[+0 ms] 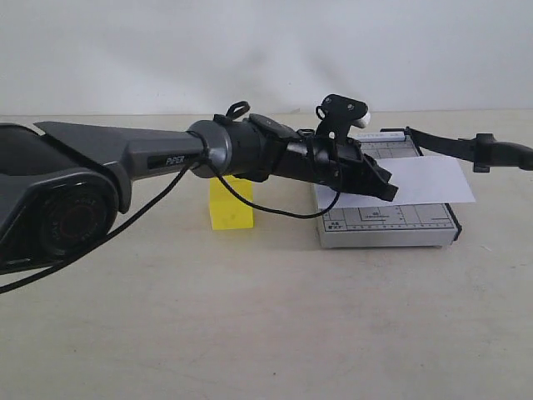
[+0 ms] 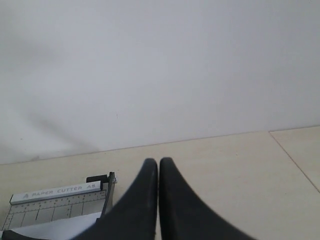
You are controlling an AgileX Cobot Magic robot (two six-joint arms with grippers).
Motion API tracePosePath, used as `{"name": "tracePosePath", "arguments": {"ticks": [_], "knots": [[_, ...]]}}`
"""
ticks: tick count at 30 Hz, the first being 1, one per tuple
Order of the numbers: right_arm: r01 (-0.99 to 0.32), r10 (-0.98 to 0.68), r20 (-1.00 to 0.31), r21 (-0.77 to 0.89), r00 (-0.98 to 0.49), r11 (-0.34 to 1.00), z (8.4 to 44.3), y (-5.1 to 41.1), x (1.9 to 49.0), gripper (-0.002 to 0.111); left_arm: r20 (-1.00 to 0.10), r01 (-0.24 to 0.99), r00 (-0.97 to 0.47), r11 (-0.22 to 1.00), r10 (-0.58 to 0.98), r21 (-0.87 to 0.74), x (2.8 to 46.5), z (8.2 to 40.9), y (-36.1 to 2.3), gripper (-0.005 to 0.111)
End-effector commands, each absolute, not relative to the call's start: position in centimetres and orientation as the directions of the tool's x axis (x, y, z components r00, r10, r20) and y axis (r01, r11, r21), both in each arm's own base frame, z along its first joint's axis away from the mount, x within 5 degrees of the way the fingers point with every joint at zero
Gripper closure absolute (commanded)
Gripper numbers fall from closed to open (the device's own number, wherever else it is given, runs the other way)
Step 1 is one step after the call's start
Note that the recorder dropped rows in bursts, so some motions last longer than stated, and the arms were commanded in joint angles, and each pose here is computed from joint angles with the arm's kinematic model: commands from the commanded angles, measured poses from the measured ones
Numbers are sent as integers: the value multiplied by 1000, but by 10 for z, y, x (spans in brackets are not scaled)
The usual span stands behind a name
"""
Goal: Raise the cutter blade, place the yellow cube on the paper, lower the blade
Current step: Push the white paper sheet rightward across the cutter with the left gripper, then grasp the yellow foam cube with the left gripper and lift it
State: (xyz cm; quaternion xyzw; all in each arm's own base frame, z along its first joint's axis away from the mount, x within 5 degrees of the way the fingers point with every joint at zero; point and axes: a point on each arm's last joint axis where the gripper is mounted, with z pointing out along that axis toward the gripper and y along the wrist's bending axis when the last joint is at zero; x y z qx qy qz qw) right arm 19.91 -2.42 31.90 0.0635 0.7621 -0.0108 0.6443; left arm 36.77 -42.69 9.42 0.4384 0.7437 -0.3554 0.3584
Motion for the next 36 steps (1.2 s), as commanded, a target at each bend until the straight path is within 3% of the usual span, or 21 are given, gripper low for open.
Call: {"name": "tracePosePath", "arguments": {"ticks": [1,6,16,20,26,30,36], "knots": [[109,68,-987,53,-142,993,324,-24,197,107,-833,910,-359,357,422,-211,365,83,-429,102],[110,70,-987,55,-144,992,324,-24,197,107,-850,923,-320,342,419,-179,365,95,-429,102],[130,75,-981,51,-181,990,319,-26,196,107,-943,850,-251,516,217,-107,381,205,-417,102],[134,75,-980,51,-186,990,318,-26,196,107,-944,797,-277,592,177,-122,378,225,-401,102],[139,64,-977,36,-203,990,317,-27,196,107,-921,496,-332,868,202,12,359,230,-328,102],[141,64,-977,35,-205,989,317,-27,196,107,-919,439,-347,898,186,16,312,241,-274,102],[144,65,-975,35,-211,989,316,-27,196,107,-935,328,-353,938,10,-114,261,254,-213,102]]}}
